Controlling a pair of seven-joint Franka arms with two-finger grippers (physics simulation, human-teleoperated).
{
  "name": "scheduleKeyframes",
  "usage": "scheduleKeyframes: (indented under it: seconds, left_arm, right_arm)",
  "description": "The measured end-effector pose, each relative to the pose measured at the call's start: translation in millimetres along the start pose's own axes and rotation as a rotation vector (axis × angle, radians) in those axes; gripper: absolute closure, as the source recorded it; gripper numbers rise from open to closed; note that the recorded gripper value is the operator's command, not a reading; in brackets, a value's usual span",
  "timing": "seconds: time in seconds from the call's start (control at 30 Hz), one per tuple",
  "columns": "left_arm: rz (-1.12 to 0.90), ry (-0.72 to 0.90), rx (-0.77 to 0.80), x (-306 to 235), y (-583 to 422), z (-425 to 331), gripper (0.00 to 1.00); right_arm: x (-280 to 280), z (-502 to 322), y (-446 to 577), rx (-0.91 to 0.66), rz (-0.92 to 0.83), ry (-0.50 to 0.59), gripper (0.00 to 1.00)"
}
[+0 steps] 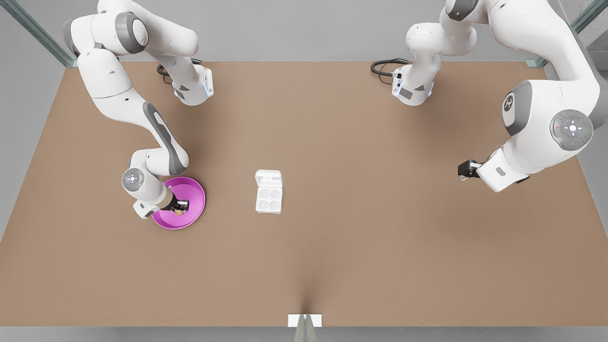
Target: Pack egg into the box and close the box lid
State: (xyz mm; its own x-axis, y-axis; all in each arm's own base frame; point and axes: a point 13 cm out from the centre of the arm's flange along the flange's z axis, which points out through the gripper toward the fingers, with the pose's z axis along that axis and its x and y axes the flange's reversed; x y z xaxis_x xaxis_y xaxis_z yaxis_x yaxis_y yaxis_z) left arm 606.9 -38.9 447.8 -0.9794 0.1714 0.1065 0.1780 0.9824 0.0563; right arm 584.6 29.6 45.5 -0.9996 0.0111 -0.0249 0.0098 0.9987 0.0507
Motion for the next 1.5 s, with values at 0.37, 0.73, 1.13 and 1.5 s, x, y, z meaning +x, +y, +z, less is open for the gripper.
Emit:
scheduleKeyframes:
  seconds: [0.37,0.73,1.13,1.5]
  left_arm:
    - [0.0,0.001,0.0,0,0,0,0.0]
    - [0.0,0.007,0.001,0,0,3,0.0]
    - [0.0,0.012,0.001,-2,0,7,0.0]
    - [0.002,0.013,0.001,-3,-1,8,0.0]
  right_arm:
    - [-109,-113,78,-0.031,-0.118,-0.17,0.59]
    - [-162,-104,231,-0.187,-0.176,-0.119,0.58]
    - [-50,-69,328,-0.27,-0.126,0.065,0.59]
    - [-18,-69,330,-0.273,-0.075,0.03,0.59]
